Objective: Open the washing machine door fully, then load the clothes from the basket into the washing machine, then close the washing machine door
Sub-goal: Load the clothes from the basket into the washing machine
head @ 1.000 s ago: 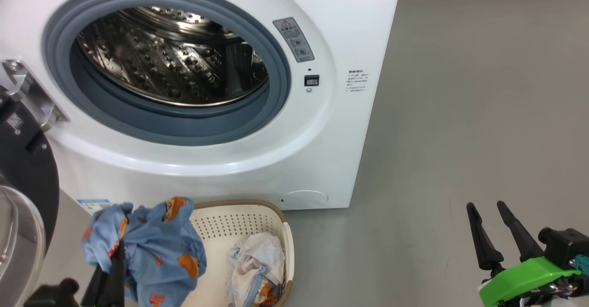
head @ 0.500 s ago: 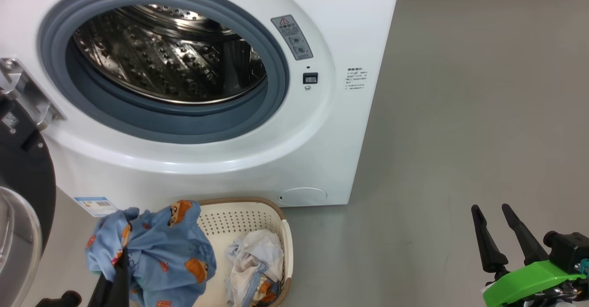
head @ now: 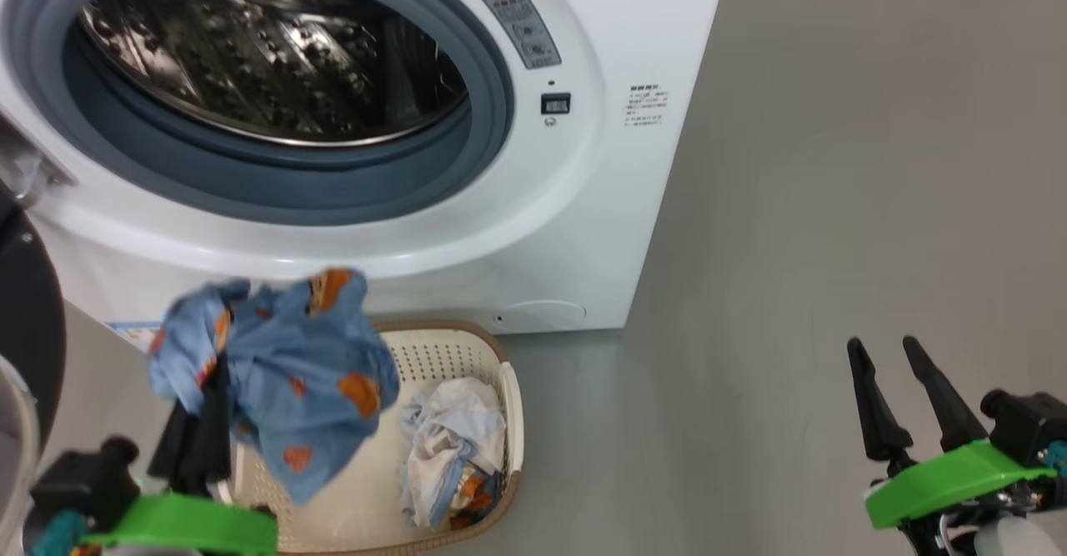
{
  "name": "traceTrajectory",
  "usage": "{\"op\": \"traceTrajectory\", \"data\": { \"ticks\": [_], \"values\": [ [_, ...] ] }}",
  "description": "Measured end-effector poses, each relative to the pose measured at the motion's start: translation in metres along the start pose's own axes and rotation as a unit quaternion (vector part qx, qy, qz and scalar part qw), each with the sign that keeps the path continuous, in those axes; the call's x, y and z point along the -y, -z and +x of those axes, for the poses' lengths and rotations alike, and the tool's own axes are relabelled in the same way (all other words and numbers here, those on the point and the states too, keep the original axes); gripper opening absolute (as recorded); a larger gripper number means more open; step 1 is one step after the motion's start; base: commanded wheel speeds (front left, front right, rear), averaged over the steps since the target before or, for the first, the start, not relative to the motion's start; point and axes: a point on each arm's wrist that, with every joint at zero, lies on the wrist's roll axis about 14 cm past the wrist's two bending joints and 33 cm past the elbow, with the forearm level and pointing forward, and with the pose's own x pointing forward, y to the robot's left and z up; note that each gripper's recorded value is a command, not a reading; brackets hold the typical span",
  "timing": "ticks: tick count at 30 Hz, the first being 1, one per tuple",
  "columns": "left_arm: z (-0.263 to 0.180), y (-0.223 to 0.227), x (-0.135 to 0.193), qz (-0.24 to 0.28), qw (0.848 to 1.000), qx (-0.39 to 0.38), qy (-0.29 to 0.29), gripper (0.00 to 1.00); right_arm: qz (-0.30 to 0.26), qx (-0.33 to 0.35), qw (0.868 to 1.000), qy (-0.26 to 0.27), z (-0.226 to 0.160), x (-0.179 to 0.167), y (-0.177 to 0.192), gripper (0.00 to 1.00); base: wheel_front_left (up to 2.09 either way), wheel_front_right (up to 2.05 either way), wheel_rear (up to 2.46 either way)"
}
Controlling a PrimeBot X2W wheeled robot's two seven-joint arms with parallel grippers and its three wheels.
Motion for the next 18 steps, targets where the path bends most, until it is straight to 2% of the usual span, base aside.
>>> {"op": "traceTrajectory", "data": {
  "ticks": [12,18],
  "values": [
    [0.09,-0.03,0.005,0.004,0.998,0.057,0.03,0.0,0.01,-0.013,1.0,0.005,0.025,-0.001,0.015,1.0,0.0,0.0,0.0],
    [0.129,-0.029,0.006,0.006,0.998,0.057,0.038,0.0,0.012,-0.017,1.0,0.008,0.035,0.001,0.02,1.0,0.0,0.0,0.0]
  ]
}}
